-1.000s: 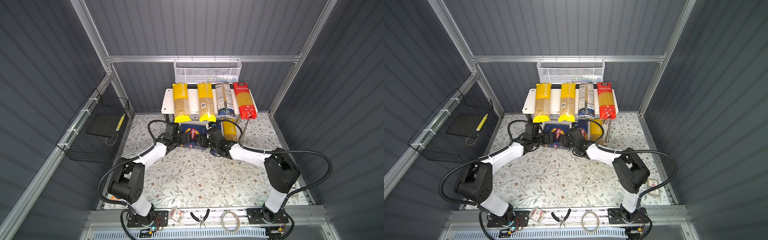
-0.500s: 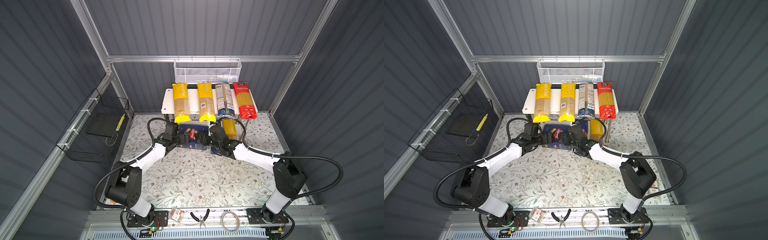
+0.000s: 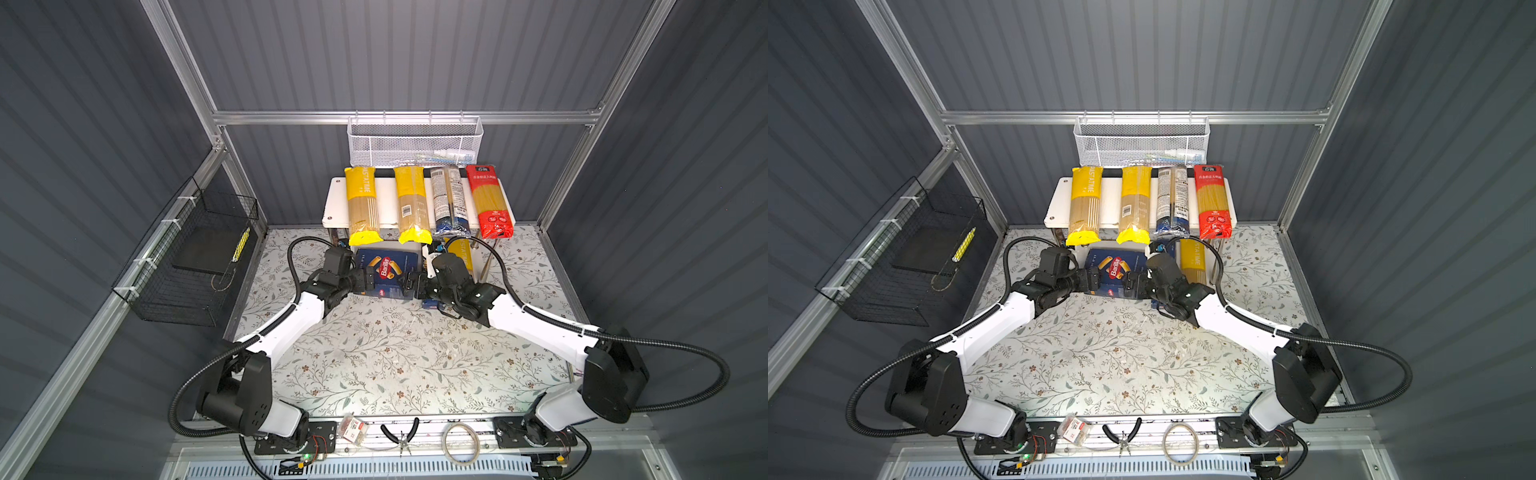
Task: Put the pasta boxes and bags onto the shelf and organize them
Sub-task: 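Open both grippers and draw them back from the rigatoni box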
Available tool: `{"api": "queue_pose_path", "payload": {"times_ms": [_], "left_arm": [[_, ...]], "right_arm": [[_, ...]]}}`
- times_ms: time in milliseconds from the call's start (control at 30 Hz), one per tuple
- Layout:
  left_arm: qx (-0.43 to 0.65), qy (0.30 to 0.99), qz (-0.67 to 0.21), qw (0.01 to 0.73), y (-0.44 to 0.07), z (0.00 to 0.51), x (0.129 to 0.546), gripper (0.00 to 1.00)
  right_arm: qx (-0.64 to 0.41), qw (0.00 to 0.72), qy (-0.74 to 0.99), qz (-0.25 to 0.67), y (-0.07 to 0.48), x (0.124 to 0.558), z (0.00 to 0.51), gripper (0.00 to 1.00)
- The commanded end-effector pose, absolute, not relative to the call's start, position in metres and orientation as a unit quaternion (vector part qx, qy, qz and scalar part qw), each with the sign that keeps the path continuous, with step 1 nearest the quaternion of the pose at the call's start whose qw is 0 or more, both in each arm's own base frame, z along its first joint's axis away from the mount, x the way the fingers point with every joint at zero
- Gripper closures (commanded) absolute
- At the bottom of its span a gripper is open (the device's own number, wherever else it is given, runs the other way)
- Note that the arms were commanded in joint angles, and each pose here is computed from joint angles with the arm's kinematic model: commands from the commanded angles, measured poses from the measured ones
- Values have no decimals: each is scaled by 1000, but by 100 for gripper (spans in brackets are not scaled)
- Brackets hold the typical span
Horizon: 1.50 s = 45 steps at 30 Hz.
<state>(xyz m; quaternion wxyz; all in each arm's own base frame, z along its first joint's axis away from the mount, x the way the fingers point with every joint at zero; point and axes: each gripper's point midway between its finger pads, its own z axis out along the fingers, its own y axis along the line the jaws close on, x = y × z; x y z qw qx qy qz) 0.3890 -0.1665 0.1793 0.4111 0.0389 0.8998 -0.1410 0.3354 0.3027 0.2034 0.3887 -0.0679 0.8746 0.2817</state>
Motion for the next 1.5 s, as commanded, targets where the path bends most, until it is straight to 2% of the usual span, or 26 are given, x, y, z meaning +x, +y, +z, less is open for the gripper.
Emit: {"api": "queue_pose_path", "payload": {"times_ms": [0,267,367,567,733,833,933,1267,1467], "left_arm": [[47,903,-127,409,-157,182,370,1],[34,915,-137,378,-144,163,330,1],[21,907,-135,399,-132,162,315,1],[9,910,-96,403,-108,161,305,1],[-33,905,-106,411,-90,152,301,0],[-59,911,-127,388,-76,140,300,0],[-67,915,-110,383,-65,134,298,1],[-111,913,-59,388,-40,120,288,1],[-106,909,-67,397,-42,122,296,1]], "right_arm": [[-104,362,883,280,298,306,186,1],[-169,351,863,320,323,270,195,1],[-191,348,856,333,344,265,193,1],[-194,332,850,360,385,278,177,2],[-202,333,847,363,415,292,172,2],[-207,338,843,363,431,294,172,2],[-201,337,841,373,444,296,167,1],[-186,347,845,362,459,316,150,1],[-178,358,847,350,455,329,149,1]]}}
